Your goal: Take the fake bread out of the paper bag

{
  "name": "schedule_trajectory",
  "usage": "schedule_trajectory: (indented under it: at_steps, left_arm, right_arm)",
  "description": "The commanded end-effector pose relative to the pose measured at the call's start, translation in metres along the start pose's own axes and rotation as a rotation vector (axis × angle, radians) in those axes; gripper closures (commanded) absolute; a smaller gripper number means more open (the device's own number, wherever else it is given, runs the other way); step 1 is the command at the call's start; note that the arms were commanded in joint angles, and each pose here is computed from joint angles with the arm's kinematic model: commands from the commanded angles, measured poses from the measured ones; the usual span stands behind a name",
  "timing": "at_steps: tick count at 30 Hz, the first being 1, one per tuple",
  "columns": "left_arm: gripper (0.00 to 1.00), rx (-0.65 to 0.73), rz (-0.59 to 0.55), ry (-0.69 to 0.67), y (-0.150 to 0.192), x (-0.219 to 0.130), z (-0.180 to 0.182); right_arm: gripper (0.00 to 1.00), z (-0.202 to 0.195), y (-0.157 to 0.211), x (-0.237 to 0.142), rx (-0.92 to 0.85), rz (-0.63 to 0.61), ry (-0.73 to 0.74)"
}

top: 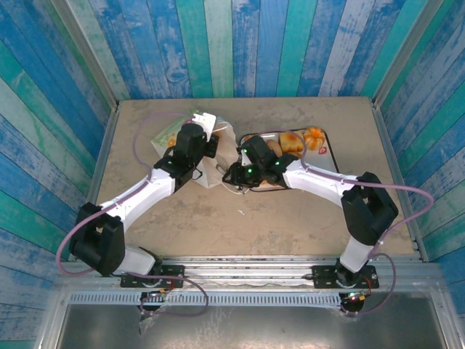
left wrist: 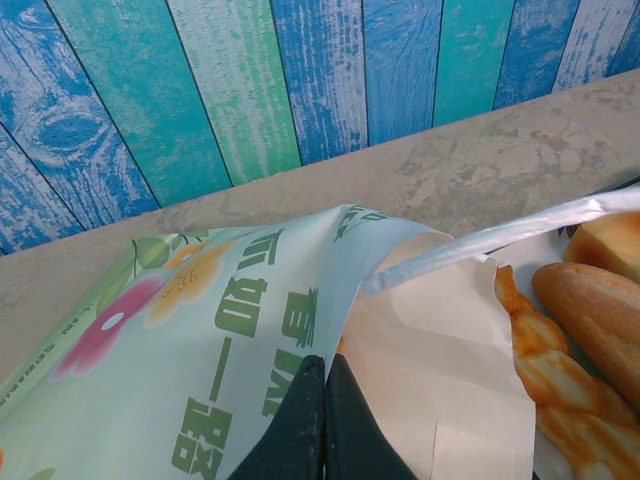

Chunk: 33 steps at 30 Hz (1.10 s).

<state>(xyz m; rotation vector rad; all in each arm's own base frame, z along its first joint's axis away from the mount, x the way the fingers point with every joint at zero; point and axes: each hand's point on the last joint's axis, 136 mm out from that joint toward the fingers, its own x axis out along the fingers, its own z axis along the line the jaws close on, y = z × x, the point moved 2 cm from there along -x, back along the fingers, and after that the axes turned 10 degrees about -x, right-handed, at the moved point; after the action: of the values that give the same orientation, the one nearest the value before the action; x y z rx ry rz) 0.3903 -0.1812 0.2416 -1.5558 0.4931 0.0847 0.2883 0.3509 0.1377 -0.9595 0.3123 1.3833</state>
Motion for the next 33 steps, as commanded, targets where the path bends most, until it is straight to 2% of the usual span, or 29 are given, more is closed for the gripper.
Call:
schedule_trajectory:
  at_steps: [1, 10, 33]
  left_arm:
    - [1.00, -0.007, -0.032, 0.027, -0.006, -0.001, -0.007]
    - [1.00, -0.001, -0.035, 0.039, -0.006, -0.002, -0.011]
    - [1.00, 0.010, -0.037, 0.063, -0.006, -0.005, -0.019]
  right_arm:
    - [0.60, 0.018, -0.024, -0.002, 0.010, -0.065, -0.074]
    - [0.51, 0.011, -0.037, 0.001, 0.049, -0.112, -0.056]
    - [0.51, -0.010, -0.060, 0.029, 0.119, -0.164, -0.030]
